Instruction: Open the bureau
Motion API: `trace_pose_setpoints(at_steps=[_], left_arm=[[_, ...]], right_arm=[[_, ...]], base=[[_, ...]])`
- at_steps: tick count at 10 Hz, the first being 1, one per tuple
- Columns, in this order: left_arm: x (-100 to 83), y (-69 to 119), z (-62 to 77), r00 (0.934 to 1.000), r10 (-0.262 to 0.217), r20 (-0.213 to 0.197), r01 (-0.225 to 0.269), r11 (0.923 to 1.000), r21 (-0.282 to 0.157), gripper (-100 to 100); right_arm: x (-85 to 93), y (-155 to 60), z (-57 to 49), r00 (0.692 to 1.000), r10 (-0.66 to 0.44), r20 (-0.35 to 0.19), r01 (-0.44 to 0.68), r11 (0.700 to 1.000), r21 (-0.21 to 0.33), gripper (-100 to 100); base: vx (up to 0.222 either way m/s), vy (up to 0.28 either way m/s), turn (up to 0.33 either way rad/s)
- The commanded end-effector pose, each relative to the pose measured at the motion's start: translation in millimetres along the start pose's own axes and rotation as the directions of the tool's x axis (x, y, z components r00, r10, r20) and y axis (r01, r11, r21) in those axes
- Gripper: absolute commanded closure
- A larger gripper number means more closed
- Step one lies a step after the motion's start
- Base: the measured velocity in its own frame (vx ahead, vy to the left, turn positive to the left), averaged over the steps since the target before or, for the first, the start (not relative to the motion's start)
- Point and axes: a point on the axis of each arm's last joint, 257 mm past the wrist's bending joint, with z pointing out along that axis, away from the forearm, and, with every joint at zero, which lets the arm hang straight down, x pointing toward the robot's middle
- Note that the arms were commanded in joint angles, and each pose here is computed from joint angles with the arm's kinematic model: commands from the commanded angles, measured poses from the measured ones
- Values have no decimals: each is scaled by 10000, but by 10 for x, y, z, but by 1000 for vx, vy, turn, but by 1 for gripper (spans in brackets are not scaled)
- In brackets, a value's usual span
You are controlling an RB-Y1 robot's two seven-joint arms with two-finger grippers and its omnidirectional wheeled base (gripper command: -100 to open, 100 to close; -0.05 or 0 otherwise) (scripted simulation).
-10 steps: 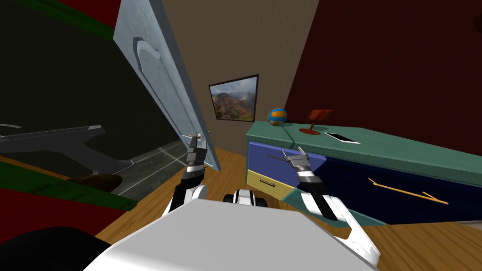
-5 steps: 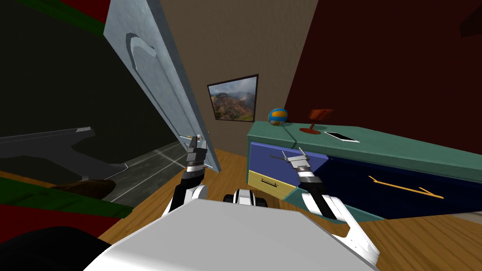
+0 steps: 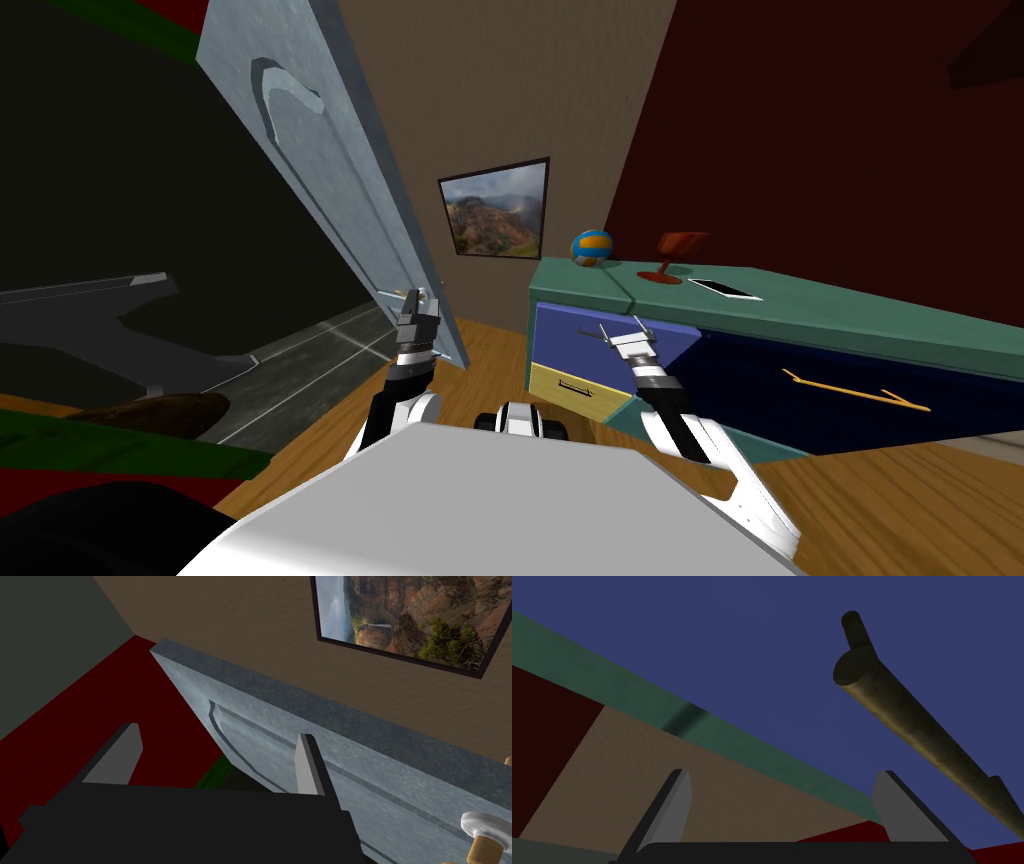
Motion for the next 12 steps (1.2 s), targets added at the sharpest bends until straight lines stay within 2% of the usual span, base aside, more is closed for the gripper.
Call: trace_pose_setpoints(at_steps=[1,4,12], left_arm=[[0,0,0,10000,0,0,0,10000,0,0],[0,0,0,10000,0,0,0,10000,0,0],[0,0,0,10000,0,0,0,10000,0,0]], right_arm=[[100,20,-15,9959,-881,-220,880,9961,-60,-100],[270,75,-49,9803,-1888,-585,1879,9820,-197,-100],[534,219,-130,9200,-3732,-1196,3693,9277,-543,-100]], base=[[7,72,-47],[20,72,-69],[7,63,-56]])
